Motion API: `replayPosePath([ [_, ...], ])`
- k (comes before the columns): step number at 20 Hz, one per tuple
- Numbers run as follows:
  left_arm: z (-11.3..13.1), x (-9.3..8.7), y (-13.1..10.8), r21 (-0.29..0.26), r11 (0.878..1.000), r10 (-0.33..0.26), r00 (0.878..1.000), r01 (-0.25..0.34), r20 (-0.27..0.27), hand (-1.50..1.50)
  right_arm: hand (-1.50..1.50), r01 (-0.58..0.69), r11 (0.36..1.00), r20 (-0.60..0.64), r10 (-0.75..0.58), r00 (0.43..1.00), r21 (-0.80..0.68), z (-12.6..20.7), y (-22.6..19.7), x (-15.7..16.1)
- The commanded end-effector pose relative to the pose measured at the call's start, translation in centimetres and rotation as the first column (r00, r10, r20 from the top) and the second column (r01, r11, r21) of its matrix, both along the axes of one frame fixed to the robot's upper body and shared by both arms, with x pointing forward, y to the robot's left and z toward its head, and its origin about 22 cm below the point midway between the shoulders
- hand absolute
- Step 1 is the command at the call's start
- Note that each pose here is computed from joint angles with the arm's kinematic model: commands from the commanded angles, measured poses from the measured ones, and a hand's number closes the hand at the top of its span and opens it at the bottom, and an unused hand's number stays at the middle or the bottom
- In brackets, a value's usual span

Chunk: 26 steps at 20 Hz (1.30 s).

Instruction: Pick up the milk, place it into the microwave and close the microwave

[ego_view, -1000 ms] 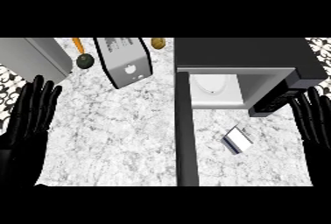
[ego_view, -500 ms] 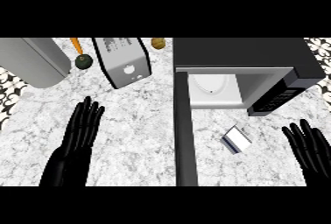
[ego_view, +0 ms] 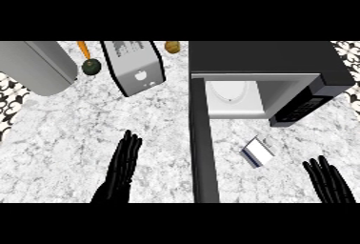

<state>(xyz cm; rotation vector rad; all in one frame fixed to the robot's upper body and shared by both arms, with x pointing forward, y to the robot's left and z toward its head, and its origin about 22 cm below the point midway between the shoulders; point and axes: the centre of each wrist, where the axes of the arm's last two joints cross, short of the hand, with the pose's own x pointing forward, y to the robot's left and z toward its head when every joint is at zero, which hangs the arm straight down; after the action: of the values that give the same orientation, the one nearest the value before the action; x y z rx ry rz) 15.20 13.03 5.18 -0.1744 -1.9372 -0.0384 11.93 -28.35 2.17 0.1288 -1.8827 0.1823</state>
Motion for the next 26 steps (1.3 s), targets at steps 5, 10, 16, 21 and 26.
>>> replayPosePath([
  [5,-1.5,-1.3,-2.5,0.013,1.0,0.025,1.0,-0.025,0.018,-1.5,-1.5,0.045,0.999,0.012,-0.045,0.999,-0.028,-4.6,2.0,1.6],
  [10,-2.5,-4.0,-2.6,-0.009,1.0,-0.018,1.0,0.018,-0.015,-1.5,-1.5,0.108,0.994,-0.006,-0.108,0.994,-0.005,-7.1,-1.2,3.1],
  [16,-1.0,-1.9,-0.3,-0.018,1.0,-0.014,1.0,0.014,-0.016,-1.5,-1.5,0.101,0.993,-0.034,-0.103,0.994,-0.057,-9.5,0.2,4.6],
  [21,-2.2,-3.2,1.9,-0.043,0.999,-0.02,0.999,0.019,-0.036,-1.5,-1.5,0.117,0.99,-0.019,-0.119,0.993,-0.084,-10.8,-0.5,7.7],
  [26,-2.7,-3.4,2.0,-0.06,0.998,-0.02,0.999,0.018,-0.033,-1.5,-1.5,0.173,0.98,-0.024,-0.176,0.984,-0.103,-14.1,-2.2,8.7],
])
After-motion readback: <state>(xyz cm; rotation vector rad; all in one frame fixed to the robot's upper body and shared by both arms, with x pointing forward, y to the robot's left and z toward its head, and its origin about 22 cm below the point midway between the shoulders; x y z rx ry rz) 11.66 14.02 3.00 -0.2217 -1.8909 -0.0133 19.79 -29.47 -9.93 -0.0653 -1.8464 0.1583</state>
